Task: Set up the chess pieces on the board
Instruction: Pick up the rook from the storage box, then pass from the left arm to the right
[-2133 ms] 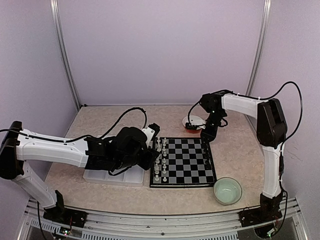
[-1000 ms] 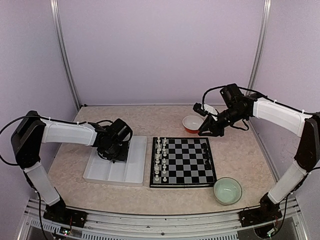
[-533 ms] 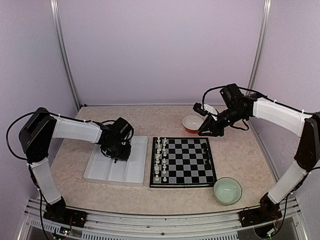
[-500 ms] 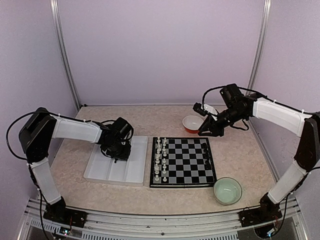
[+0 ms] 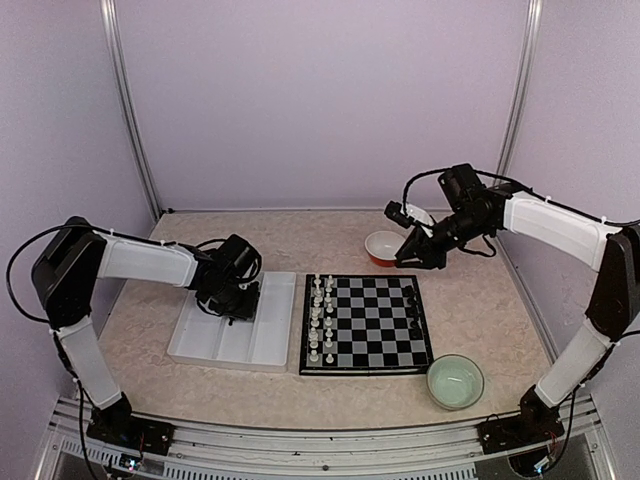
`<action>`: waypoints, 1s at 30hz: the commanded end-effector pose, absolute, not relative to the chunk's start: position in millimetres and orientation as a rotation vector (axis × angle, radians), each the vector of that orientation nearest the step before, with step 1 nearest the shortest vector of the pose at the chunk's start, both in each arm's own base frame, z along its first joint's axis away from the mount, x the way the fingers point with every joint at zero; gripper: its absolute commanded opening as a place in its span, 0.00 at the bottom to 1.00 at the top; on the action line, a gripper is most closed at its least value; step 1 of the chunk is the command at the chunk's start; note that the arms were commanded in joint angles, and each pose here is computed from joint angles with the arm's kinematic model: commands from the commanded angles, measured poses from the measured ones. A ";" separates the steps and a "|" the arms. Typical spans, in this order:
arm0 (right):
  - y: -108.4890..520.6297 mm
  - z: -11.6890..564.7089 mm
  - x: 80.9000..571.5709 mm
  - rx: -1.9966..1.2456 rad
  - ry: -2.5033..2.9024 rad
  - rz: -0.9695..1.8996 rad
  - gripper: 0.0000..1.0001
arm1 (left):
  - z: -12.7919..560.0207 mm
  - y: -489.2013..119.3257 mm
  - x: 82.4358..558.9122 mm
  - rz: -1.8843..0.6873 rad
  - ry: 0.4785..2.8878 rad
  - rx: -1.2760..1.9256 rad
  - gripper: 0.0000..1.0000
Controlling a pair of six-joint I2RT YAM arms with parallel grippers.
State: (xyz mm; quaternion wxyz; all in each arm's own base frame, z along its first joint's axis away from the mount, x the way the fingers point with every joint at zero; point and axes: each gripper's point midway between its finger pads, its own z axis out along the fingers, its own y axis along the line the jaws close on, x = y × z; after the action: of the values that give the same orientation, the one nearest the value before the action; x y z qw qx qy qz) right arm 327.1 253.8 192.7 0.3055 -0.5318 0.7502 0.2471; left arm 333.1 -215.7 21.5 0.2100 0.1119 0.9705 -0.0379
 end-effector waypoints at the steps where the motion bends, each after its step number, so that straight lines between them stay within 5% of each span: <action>1: 264.8 218.5 328.6 -1.380 1.942 0.713 0.23 | 70.4 -223.9 325.0 -0.237 2.552 0.398 0.10; 16: 359.4 251.6 298.2 -1.417 1.887 1.208 0.24 | 201.7 -310.4 267.3 -0.714 2.119 0.611 0.10; 30: 417.0 251.6 273.5 -1.554 1.830 1.205 0.27 | 233.6 -351.6 264.0 -0.906 2.004 0.583 0.10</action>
State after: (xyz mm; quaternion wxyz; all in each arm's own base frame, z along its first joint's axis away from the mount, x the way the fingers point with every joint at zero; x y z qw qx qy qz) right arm 280.9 405.4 253.1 0.2354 -0.5550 0.6643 0.4419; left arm 260.4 -336.0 205.5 0.3950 0.2431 0.8276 -0.3162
